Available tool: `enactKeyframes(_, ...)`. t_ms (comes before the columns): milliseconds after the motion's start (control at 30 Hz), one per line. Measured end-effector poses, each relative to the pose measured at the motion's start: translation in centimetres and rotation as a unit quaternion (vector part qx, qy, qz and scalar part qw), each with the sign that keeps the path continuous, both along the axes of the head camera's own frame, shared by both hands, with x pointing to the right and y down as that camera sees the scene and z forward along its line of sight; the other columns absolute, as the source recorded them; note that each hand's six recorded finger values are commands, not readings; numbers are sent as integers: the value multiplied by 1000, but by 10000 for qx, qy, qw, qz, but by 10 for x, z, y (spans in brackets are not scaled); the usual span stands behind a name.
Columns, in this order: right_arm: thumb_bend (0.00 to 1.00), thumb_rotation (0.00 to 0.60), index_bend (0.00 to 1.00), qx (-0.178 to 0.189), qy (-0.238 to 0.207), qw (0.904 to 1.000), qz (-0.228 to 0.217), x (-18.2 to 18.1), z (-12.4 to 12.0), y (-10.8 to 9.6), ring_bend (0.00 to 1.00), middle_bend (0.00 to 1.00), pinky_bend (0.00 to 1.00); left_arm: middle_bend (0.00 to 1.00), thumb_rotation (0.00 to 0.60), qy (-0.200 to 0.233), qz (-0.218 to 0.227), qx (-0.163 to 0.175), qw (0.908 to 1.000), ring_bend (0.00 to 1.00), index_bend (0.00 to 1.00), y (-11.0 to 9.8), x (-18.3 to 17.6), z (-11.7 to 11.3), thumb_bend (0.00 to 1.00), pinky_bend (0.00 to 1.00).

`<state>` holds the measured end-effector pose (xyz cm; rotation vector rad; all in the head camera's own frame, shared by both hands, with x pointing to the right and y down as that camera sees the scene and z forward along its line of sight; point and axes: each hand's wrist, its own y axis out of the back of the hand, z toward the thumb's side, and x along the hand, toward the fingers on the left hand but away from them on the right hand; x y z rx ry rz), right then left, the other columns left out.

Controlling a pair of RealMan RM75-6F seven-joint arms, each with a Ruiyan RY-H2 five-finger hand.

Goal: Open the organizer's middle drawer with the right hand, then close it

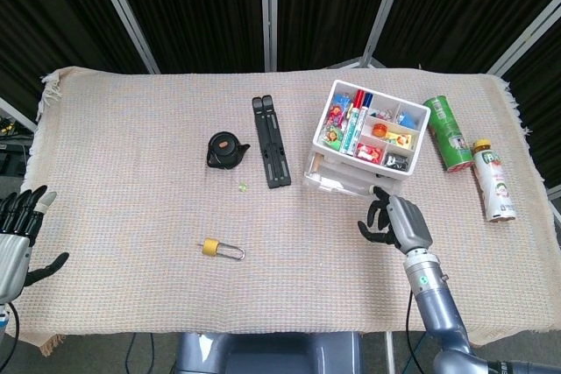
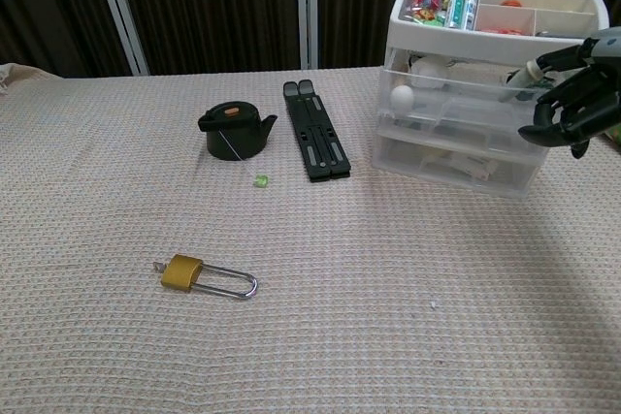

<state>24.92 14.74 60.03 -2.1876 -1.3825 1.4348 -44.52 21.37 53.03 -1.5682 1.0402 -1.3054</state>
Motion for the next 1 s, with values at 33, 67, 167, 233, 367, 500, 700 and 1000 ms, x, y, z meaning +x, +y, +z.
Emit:
enactKeyframes(33,293,600,451,-3,-12,10000,-8,0,-1,1,669,647,514,0,600,1,7,-4,10000,0,0,0,0,0,198,0)
enactKeyframes(67,293,600,452,-6,-22,10000,-13,0,-2,3,669,647,514,0,600,4,11,-6,10000,0,0,0,1,0,198,0)
enactKeyframes(167,293,600,455,-30,-32,10000,-28,1,-3,6,669,647,514,0,600,6,16,-9,10000,0,0,0,1,1,198,0)
enactKeyframes(233,293,600,457,-33,-14,10000,-36,3,-4,8,669,647,514,0,600,7,20,-15,10000,0,0,0,2,1,198,0)
enactKeyframes(367,293,600,459,-49,0,10000,-19,6,-3,11,669,647,514,0,600,10,22,-28,10000,0,0,0,2,2,198,0)
enactKeyframes(500,293,600,463,-76,5,10000,-53,8,-3,16,669,647,514,0,600,7,29,-35,10000,0,0,0,2,2,198,0)
enactKeyframes(700,293,600,465,-121,-33,9999,-91,10,-4,24,669,647,514,0,600,12,40,-35,10000,0,0,0,3,2,198,0)
enactKeyframes(1000,293,600,469,-99,-109,9998,-135,11,-9,31,669,647,514,0,600,16,68,-47,10000,0,0,1,5,2,198,0)
